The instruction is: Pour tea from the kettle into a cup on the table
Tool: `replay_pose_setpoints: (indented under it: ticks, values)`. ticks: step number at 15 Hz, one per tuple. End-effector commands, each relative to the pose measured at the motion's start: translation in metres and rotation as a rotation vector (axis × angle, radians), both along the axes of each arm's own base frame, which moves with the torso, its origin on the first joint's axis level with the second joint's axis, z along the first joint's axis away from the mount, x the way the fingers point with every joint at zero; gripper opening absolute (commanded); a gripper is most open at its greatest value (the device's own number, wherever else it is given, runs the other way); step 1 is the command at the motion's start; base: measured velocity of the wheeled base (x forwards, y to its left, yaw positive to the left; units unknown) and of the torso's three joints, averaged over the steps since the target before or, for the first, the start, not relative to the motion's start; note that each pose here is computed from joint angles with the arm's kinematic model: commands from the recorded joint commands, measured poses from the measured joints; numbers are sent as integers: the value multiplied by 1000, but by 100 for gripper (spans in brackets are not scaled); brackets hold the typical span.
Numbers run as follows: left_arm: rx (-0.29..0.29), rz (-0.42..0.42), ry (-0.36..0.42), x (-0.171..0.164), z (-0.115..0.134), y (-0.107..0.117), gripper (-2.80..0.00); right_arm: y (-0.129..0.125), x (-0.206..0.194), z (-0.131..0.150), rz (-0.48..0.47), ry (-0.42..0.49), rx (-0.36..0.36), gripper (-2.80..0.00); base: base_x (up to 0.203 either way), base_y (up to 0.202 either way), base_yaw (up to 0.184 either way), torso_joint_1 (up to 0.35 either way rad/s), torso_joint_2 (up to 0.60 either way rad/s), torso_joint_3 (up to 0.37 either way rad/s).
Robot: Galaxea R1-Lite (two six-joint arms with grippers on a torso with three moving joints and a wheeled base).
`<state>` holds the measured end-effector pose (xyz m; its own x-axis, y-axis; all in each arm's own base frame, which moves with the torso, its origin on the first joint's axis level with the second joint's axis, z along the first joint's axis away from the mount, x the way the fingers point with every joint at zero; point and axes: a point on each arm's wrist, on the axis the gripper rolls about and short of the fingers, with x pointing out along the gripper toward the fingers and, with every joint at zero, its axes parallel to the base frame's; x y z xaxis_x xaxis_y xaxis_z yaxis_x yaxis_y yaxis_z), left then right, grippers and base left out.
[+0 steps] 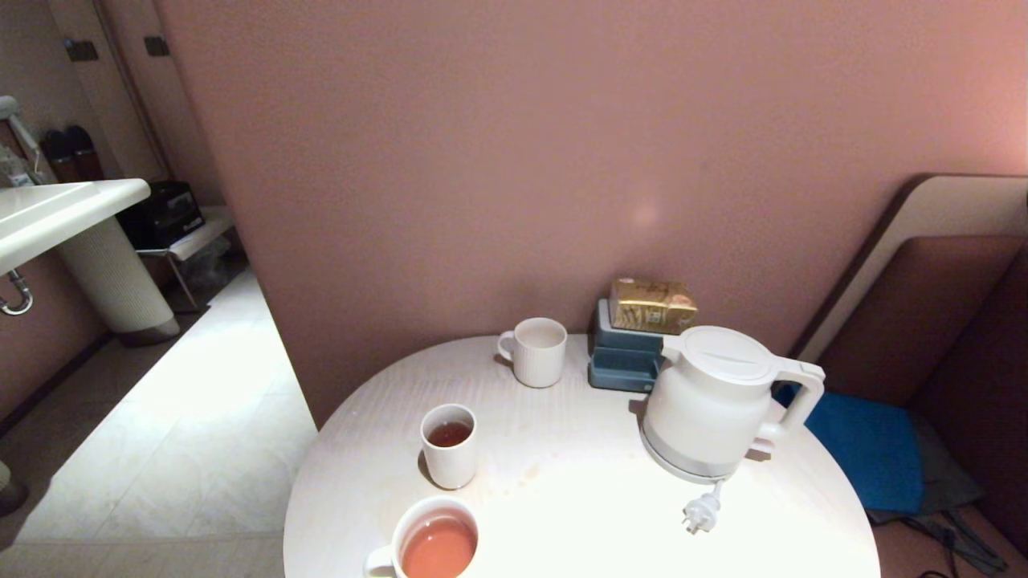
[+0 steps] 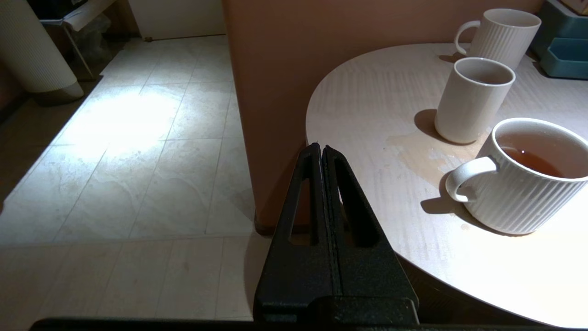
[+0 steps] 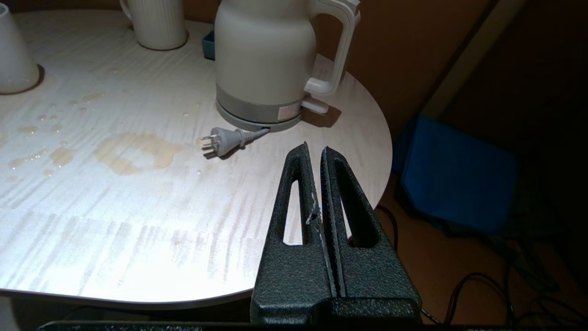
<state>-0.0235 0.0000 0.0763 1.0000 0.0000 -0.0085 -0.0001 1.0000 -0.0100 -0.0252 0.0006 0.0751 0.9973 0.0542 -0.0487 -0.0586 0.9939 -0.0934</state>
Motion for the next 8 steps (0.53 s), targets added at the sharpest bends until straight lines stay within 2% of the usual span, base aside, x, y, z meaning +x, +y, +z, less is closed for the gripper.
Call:
replay_pose_setpoints:
  ticks: [1, 8]
  values:
    - [-1, 0, 2, 0, 0, 0, -280, 0, 0, 0, 1, 2, 0, -280, 0, 0, 0, 0, 0, 0]
    - [-1, 0, 1, 0, 0, 0, -280, 0, 0, 0, -1, 2, 9, -280, 0, 0, 0, 0, 0, 0]
